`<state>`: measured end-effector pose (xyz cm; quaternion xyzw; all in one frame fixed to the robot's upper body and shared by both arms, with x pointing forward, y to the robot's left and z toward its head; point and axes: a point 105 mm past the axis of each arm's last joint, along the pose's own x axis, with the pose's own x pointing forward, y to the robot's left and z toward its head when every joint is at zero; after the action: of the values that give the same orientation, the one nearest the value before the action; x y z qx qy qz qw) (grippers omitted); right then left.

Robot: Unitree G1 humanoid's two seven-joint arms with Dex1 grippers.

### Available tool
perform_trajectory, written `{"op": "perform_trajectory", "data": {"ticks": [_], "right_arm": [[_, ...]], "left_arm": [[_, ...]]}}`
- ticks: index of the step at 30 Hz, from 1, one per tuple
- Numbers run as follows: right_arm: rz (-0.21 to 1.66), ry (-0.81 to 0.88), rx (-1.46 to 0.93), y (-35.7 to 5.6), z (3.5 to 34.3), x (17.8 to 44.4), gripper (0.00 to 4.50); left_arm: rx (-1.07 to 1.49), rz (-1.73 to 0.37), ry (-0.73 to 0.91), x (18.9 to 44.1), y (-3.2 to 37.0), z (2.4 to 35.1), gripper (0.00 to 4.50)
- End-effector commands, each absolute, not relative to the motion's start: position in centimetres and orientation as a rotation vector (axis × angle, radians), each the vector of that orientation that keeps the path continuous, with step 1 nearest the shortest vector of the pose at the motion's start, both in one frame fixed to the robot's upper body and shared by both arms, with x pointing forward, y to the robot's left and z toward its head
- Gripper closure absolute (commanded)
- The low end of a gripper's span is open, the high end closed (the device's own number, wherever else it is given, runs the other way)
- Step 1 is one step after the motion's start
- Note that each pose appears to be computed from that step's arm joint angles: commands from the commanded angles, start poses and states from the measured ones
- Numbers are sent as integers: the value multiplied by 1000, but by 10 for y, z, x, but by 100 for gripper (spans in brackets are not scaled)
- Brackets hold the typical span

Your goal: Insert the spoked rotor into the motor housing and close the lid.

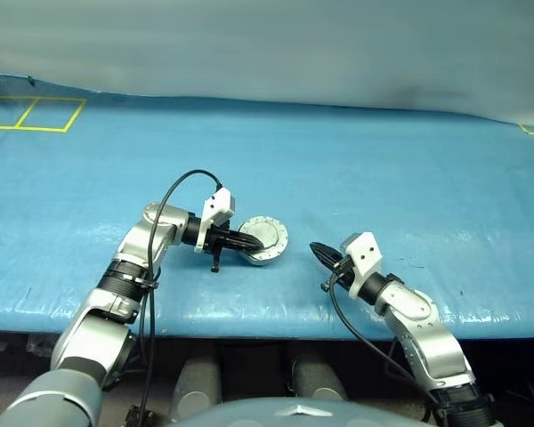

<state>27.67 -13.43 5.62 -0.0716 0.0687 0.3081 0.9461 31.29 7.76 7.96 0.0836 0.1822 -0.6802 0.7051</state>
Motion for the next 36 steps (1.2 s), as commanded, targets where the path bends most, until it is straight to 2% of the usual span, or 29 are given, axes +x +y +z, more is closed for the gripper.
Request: {"op": "perform_trajectory", "data": {"ticks": [1, 7, 14, 20, 23, 34, 35, 36], "right_arm": [[592, 60, -124, -135, 77, 287, 450], [593, -12, -88, -126, 96, 295, 450], [731, -31, -127, -102, 103, 298, 450], [831, -29, -102, -80, 106, 299, 450], [869, -22, -80, -73, 104, 298, 391], [918, 29, -41, -59, 96, 299, 26], [920, 31, -40, -58, 96, 299, 3], [927, 37, -36, -57, 95, 299, 3]], "left_arm": [[200, -1502, 426, 308, 78, 73, 447], [160, -1454, 355, 313, 80, 84, 447], [299, -1425, 228, 310, 94, 103, 447], [320, -1380, 155, 303, 108, 119, 447], [303, -1369, 176, 298, 114, 118, 450], [265, -1330, 146, 283, 126, 109, 450], [262, -1331, 147, 283, 126, 108, 450], [261, -1326, 146, 282, 126, 107, 450]]}}
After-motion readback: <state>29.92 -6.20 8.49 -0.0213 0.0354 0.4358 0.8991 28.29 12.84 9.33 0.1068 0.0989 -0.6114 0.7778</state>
